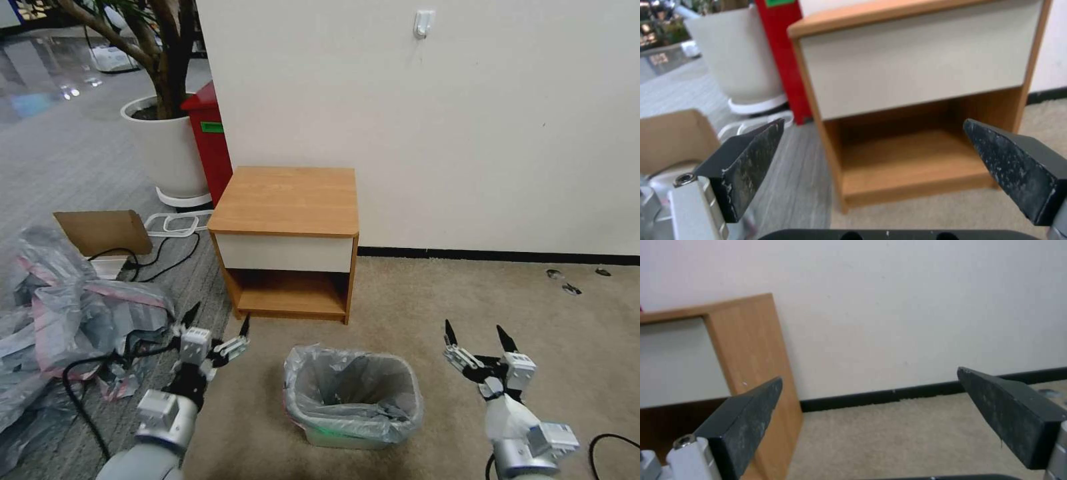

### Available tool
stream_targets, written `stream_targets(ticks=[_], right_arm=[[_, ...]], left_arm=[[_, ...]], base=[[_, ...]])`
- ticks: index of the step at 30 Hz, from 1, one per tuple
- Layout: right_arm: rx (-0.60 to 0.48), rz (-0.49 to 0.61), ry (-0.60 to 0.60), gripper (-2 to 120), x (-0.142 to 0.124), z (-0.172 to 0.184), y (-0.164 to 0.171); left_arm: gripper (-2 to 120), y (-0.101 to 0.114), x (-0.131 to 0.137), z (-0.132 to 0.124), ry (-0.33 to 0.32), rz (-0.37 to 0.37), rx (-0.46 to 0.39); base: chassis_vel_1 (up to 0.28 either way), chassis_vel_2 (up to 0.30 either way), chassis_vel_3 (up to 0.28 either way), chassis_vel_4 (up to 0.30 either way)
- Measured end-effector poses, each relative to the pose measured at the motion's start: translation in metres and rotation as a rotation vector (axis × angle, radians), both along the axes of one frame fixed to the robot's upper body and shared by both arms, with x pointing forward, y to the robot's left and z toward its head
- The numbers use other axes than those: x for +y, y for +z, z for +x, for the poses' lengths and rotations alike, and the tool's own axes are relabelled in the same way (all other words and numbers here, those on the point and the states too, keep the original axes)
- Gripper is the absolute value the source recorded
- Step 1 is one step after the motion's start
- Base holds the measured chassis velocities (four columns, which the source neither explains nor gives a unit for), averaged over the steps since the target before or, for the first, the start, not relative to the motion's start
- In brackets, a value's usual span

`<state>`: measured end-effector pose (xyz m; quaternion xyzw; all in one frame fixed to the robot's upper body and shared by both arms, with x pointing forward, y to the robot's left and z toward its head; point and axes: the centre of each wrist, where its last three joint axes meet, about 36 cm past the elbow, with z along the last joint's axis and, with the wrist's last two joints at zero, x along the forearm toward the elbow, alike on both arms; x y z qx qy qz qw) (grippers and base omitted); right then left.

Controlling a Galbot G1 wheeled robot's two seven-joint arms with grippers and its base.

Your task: Pick up the garbage bag from the table and place it over the trash can.

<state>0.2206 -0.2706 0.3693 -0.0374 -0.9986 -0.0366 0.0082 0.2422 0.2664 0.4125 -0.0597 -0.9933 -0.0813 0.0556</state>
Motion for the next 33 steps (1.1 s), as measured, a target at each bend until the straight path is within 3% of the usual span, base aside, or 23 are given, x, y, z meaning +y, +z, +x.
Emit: stream_targets(ticks=[33], right_arm=[[0.004,-0.017,-0.013,100,-0.0039,-0.0026,-0.0058]], left_arm=[[100,-0.0041,0.0007,-0.0039,0.027,-0.006,0.024]], base=[[0.000,0.000,0.000,0.000]])
